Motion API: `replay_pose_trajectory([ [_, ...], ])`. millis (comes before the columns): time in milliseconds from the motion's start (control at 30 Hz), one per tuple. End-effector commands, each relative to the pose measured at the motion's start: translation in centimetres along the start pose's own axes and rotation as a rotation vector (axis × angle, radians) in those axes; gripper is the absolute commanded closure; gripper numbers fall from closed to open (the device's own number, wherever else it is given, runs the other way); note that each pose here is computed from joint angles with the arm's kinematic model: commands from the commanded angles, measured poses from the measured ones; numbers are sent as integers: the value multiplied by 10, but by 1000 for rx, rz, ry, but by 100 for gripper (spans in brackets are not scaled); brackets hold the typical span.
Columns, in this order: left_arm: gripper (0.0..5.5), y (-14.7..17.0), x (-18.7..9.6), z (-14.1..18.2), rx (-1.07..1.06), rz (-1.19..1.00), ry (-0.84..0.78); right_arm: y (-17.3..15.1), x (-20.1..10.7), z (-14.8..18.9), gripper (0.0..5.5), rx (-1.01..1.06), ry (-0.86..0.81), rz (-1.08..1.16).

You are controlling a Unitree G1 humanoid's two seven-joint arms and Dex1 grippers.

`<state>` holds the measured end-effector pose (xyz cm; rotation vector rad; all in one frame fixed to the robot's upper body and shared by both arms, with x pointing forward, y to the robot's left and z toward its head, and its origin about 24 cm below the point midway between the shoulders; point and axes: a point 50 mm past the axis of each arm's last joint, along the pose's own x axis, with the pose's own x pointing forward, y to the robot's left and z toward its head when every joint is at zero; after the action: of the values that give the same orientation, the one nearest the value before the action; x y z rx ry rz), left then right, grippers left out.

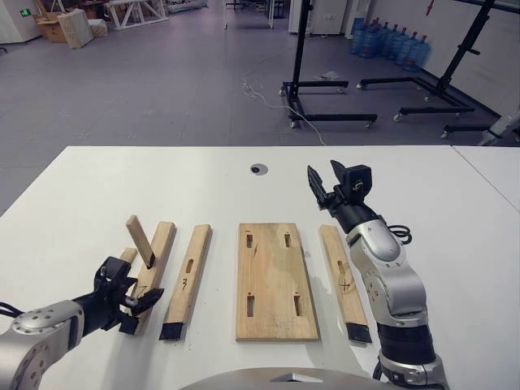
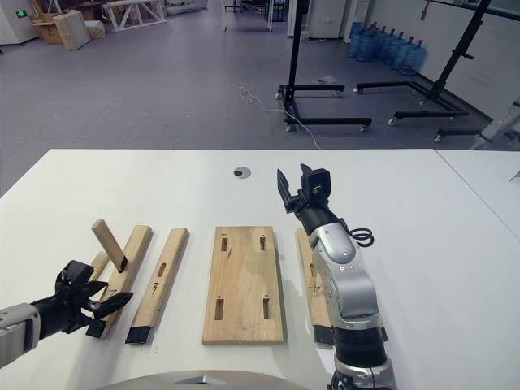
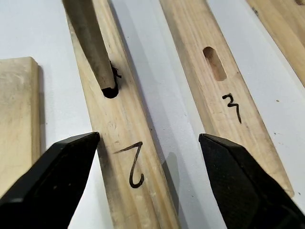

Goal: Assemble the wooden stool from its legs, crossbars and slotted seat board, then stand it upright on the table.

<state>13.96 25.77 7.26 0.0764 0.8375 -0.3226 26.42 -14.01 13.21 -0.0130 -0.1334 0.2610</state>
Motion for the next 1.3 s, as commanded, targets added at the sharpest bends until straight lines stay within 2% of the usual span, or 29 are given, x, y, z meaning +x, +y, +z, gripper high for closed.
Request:
replay_pose_trajectory([
  [33, 185, 0, 8, -19, -33, 36, 75, -1, 1, 0, 276, -14, 16, 16],
  [333, 291, 7, 18, -24, -26, 86, 53, -1, 4, 2, 276, -20, 9, 29],
  [467, 345, 8, 29, -19, -74, 80, -86, 0, 10, 2, 276, -21, 3, 48],
  [667, 346, -3, 34, -35, -143, 106, -152, -8, 18, 10, 276, -35, -30, 98],
  [767, 347, -6, 38, -18, -145, 106, -273, -16, 24, 14, 276, 11, -39, 124],
  [833, 347, -9, 31, 7, -117, 72, -462, -15, 30, 19, 276, 155, -56, 242],
  [900, 347, -7, 12, 34, -100, 4, -665, -16, 32, 26, 276, 375, -62, 420],
  [967, 347, -6, -3, 55, -87, -82, -793, -18, 33, 32, 276, 549, -44, 588],
  [1033, 347, -16, -8, 71, -82, -218, -874, -20, 31, 35, 241, 658, -5, 740],
  [1167, 347, -52, -2, 89, -53, -634, -914, -7, 30, 36, 171, 858, 46, 987],
  [1300, 347, -65, 4, 94, -80, -826, -900, 11, 29, 35, 99, 924, 61, 1134],
])
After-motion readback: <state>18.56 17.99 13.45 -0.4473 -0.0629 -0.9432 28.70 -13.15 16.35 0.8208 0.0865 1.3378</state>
